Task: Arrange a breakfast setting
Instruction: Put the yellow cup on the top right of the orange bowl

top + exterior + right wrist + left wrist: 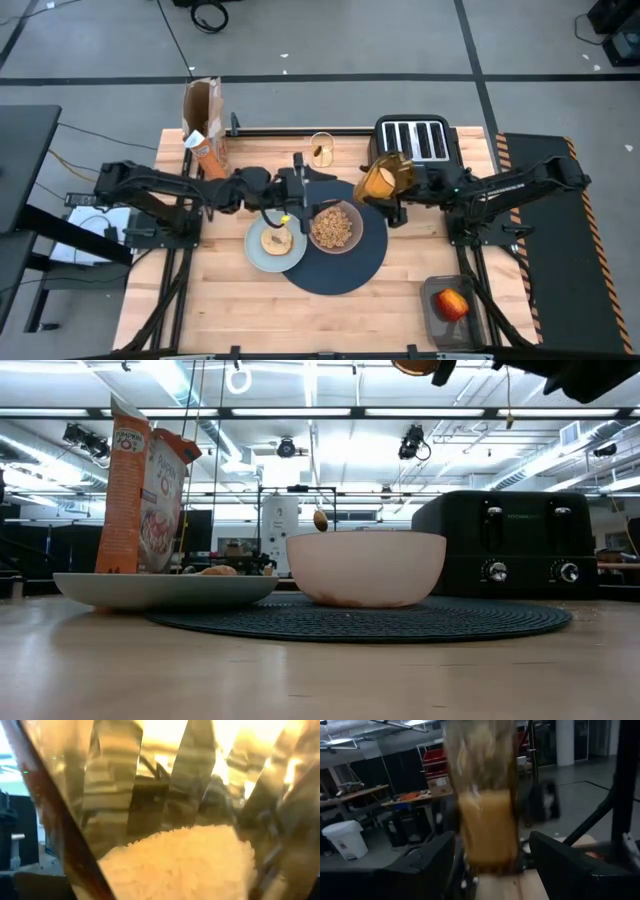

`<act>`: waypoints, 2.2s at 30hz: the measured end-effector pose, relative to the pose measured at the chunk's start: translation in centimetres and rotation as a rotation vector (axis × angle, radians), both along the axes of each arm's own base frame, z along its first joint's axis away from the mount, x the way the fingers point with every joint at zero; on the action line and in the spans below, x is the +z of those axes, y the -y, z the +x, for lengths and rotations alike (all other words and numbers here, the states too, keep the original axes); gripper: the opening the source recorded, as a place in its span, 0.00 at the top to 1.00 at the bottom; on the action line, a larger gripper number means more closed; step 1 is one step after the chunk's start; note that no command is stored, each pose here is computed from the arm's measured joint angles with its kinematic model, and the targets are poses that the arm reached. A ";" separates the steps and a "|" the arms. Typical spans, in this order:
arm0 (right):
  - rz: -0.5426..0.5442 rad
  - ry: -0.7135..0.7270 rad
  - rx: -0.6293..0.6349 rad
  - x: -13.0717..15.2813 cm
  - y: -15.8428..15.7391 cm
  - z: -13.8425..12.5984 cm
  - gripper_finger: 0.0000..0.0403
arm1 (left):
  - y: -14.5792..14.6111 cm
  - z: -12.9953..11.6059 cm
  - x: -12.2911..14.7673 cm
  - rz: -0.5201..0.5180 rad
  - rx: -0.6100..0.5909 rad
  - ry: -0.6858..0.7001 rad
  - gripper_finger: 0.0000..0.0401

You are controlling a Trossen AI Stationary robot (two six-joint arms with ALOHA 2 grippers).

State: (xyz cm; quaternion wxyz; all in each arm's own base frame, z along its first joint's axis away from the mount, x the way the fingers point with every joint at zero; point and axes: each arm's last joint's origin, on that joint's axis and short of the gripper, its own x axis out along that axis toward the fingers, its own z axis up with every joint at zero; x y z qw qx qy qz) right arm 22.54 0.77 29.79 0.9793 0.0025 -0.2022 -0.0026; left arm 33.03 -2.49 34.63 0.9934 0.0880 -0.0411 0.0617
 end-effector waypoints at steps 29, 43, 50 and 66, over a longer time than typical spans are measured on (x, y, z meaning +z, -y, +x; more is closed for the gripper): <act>0.049 -0.163 -0.083 -2.4 2.8 6.2 0.14 | -5.5 3.6 -8.4 -0.128 -0.129 -0.018 0.20; 0.025 -0.260 -0.116 -2.0 3.0 5.1 0.06 | -6.3 3.5 -9.0 -0.113 -0.081 -0.100 0.20; 0.017 -0.360 -0.127 -0.7 3.0 2.7 0.03 | -6.4 3.4 -9.0 -0.093 -0.069 -0.114 0.20; 0.044 -0.324 -0.161 -1.1 3.5 3.4 0.09 | -7.0 3.4 -9.0 -0.095 -0.051 -0.109 0.14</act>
